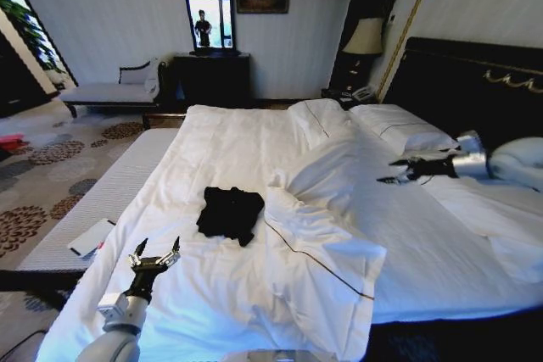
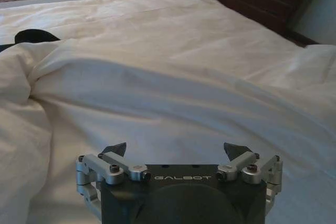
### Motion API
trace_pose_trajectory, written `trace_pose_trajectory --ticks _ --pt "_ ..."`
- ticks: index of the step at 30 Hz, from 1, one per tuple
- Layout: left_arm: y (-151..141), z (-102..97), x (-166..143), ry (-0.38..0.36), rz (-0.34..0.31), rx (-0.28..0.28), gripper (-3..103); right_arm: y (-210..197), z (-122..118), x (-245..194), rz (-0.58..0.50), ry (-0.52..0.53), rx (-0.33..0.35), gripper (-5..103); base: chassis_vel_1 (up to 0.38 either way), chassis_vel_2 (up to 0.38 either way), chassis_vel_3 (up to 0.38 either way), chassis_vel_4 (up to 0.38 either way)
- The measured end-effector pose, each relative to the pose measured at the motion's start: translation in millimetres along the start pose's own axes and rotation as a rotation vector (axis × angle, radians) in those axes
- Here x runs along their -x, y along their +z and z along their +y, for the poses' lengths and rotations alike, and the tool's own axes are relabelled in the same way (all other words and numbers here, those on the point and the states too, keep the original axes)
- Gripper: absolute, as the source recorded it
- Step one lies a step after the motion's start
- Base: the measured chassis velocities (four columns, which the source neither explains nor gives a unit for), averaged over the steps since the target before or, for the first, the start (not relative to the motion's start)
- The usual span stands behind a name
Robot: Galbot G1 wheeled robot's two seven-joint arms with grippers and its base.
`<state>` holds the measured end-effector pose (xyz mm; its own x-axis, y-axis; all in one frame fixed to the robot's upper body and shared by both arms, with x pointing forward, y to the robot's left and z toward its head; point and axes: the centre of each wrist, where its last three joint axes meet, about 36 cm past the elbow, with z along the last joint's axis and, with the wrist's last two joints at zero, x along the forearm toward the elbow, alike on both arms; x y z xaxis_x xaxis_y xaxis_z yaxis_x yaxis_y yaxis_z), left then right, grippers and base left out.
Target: Fold the clothes on the bed.
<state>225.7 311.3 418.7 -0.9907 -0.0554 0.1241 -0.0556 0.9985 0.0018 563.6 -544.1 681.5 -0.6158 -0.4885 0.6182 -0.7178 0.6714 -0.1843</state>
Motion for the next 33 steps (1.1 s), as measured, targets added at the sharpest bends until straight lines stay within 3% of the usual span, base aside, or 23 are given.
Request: trace_pose_trajectory --ticks 3,8,10,16,27,31,33 --pt "-3 -1.5 -1 -0.002 -0.003 0.002 100 -11 -2 21 -0.018 -0.021 -0.006 100 0.000 0.000 0.000 0.000" --pt "-4 2.7 -3 -0.010 0.000 0.008 100 -25 17 51 -0.032 -0.080 -0.008 100 0.000 0.000 0.000 0.000" --pt "0 3.9 -1 -0.012 0.008 0.007 100 -32 42 68 -0.040 -0.140 -0.005 100 0.000 0.000 0.000 0.000" --pt "4 1.4 1 -0.008 0.012 -0.002 100 -35 74 84 -0.027 -0.217 0.006 100 0.000 0.000 0.000 0.000" --pt "13 6.7 0 -0.012 0.023 -0.007 100 -4 128 68 0.027 -0.323 0.118 100 0.000 0.000 0.000 0.000" --pt "15 2.9 0 -0.011 0.025 -0.016 100 11 155 61 0.023 -0.342 0.242 100 0.000 0.000 0.000 0.000" --pt "15 2.5 0 -0.011 0.026 -0.017 100 13 159 60 0.023 -0.346 0.252 100 0.000 0.000 0.000 0.000"
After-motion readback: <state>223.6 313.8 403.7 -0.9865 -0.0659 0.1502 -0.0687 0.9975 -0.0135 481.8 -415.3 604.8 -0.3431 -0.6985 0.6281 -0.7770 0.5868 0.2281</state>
